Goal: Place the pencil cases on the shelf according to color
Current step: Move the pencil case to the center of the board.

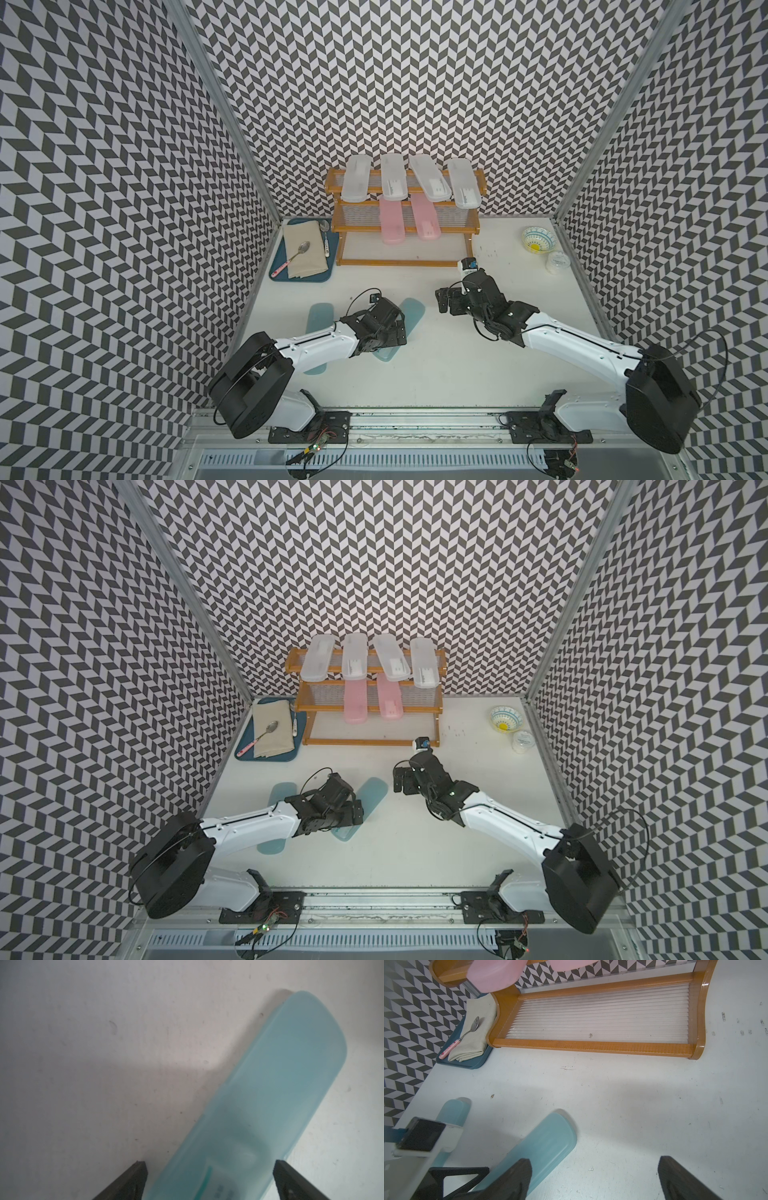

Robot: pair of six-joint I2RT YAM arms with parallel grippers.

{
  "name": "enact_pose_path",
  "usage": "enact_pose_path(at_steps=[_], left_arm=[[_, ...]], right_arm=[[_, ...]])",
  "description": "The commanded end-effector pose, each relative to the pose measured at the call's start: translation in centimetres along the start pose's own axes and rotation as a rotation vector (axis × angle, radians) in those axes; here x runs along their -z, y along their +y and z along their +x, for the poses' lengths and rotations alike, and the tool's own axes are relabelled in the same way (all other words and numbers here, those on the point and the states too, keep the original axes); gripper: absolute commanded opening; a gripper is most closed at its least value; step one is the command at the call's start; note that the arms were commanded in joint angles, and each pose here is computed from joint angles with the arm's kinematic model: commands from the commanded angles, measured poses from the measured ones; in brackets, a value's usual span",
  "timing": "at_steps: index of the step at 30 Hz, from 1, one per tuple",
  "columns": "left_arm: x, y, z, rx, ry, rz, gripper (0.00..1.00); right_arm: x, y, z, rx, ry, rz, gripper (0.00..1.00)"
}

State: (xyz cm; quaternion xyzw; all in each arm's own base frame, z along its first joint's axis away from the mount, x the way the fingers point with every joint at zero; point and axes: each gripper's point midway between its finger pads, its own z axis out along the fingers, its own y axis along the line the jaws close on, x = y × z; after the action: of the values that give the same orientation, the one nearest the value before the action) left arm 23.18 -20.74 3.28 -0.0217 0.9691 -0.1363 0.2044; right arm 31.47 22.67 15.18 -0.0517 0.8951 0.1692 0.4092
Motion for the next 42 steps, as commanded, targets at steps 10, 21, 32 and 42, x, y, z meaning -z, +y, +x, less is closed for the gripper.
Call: enact_pose_path(at_steps=[10, 21, 32, 42], left_arm=[[-0.2, -7.8, 1.7, -0.104, 0.053, 0.091, 0.99], [5.0, 4.7, -5.8, 0.129, -0.194, -0.177, 1.00], [8.1, 16.3, -7.7, 0.487, -0.334, -0.221, 1.00], [6.1, 20.8, -5.4, 0.695, -0.308, -0.237, 1.00]], right_arm=[[1.7, -1.7, -1.5, -0.064, -0.080, 0.060, 1.00], [-0.4, 1.0, 1.8, -0.101, 0.061, -0.099, 1.00], [-3.8, 8.0, 7.6, -0.071, 0.258, -0.230, 1.00], [-4.9, 11.7, 10.6, -0.015, 0.319, -0.261, 1.00]])
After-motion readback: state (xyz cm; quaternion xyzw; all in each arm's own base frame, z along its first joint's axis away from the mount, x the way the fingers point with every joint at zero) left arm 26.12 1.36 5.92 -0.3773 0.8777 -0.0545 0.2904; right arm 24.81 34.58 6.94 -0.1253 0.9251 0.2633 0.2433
